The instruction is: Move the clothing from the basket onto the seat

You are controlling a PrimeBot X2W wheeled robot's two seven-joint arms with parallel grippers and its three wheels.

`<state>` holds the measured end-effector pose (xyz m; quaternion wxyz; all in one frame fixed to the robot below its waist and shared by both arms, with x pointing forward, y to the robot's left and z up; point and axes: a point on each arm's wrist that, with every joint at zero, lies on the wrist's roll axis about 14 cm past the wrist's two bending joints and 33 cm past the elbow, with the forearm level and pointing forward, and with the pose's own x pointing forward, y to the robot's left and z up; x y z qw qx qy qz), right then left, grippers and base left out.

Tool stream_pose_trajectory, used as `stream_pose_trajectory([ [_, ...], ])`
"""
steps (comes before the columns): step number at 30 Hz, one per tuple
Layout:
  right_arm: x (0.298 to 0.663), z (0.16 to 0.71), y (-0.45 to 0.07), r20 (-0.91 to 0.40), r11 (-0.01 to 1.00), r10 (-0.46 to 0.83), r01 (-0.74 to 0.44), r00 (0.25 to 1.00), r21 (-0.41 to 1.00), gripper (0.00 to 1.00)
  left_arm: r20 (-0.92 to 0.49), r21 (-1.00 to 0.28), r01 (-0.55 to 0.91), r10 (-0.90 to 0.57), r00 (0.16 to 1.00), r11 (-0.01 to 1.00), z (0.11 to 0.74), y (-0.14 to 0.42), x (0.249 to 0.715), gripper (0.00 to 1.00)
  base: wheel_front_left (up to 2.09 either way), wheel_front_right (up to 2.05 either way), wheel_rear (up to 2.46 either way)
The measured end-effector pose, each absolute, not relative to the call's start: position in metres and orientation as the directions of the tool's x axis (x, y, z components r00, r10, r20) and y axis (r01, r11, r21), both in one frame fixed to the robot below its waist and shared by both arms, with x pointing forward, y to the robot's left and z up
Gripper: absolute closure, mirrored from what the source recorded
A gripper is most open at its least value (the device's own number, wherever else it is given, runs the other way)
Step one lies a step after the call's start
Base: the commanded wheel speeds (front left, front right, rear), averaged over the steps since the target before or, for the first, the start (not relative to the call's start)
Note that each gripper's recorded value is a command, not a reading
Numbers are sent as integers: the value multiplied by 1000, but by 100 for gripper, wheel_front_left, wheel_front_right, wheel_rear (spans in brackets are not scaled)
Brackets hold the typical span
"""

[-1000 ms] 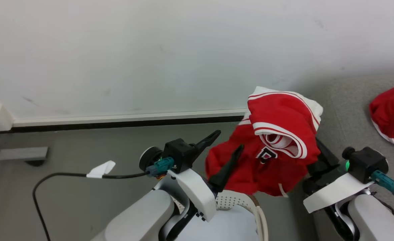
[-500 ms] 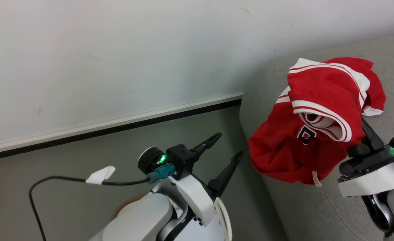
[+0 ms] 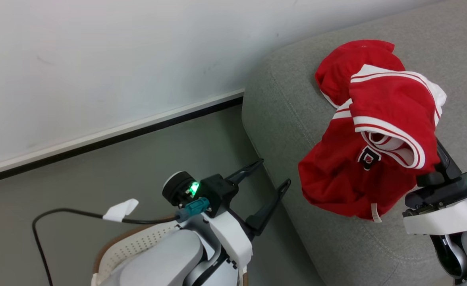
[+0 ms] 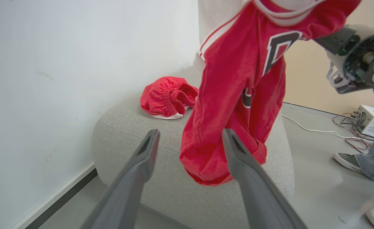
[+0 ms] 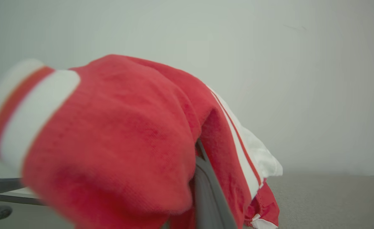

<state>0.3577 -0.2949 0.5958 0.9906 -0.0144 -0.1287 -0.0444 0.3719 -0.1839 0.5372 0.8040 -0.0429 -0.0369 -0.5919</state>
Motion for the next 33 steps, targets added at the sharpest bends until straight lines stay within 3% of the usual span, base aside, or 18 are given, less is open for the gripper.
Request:
stream_pose_trajectory([
  [10,391,633,-323,339,989,-105,135,935,-66,100,118,-38,963,-956,269,266,524,-189,389,0,0,0,0],
  [18,433,649,-377,357,957,-162,235,920,-171,100,77,-94,951,-950,301,294,483,-175,424,0,0,0,0],
  [29,494,567,-457,80,901,-303,313,949,-299,100,-7,-173,904,-918,396,391,409,-140,469,0,0,0,0],
  [33,513,509,-473,-101,902,-358,315,928,-295,100,-36,-201,886,-907,420,419,388,-128,474,0,0,0,0],
])
